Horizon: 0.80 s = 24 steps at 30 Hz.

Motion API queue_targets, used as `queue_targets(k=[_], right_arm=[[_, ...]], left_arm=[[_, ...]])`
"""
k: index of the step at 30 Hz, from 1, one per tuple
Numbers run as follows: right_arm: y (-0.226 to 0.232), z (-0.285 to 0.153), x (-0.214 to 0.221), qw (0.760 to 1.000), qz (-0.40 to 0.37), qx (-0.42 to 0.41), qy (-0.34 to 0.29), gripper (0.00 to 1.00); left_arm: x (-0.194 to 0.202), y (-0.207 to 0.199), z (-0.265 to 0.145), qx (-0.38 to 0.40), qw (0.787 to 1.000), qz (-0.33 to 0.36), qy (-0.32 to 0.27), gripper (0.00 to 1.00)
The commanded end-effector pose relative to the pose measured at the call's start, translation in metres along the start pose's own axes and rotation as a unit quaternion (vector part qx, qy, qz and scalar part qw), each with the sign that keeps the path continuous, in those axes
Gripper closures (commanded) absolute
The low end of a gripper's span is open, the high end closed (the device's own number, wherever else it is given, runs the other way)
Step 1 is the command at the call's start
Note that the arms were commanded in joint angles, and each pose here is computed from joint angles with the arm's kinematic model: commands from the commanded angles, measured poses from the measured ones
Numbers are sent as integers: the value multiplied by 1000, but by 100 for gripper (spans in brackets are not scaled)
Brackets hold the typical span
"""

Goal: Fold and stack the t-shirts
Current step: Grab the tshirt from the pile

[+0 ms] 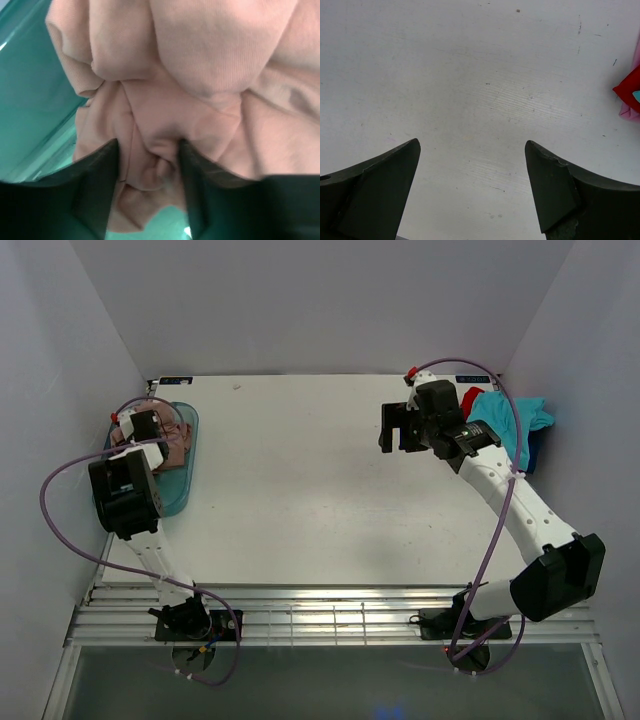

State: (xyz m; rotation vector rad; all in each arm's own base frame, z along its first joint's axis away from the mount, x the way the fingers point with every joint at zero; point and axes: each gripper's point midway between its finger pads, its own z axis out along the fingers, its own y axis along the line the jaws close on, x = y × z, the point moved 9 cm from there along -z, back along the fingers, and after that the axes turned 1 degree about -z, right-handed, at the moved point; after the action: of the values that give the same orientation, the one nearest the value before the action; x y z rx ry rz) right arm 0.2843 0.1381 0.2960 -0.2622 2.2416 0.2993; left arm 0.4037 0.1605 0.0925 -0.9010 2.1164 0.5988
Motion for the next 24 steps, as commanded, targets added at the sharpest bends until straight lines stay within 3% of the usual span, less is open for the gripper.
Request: queue_targets(k=[1, 3, 4, 5, 6, 9, 13, 16, 20, 24], right_arm=[[5, 5, -8, 1000, 0, -16, -17, 9], [6, 7, -9, 1000, 0, -20, -19, 9], [6, 7, -9, 1000, 1, -21, -19, 9], [7, 8, -9, 1000, -1, -26, -17, 9], [7, 10, -9, 999, 0, -28, -17, 9], [9, 13, -7, 999, 0, -33, -11, 9], [11, 19, -4, 999, 2, -44, -6, 9], [14, 24, 1, 999, 8, -50, -2, 9], [19, 27, 8, 998, 11, -56, 4, 8], [21, 26, 15, 998, 10, -58, 12, 8]], left_arm=[[9, 13, 7, -43, 999, 8, 17, 47], [18, 15, 7, -50, 998, 14, 27, 57], [18, 16, 6, -52, 998, 14, 27, 82], [22, 18, 4, -56, 998, 13, 30, 95], [14, 19, -4, -47, 999, 1, 26, 100], [-3, 13, -20, -23, 1000, -3, 5, 100], [-78, -19, -104, 38, 993, 19, -109, 100], [-124, -39, -172, 106, 982, 16, -158, 100], [-146, -54, -254, 190, 961, 16, -200, 100], [-134, -66, -309, 291, 938, 37, -185, 100]])
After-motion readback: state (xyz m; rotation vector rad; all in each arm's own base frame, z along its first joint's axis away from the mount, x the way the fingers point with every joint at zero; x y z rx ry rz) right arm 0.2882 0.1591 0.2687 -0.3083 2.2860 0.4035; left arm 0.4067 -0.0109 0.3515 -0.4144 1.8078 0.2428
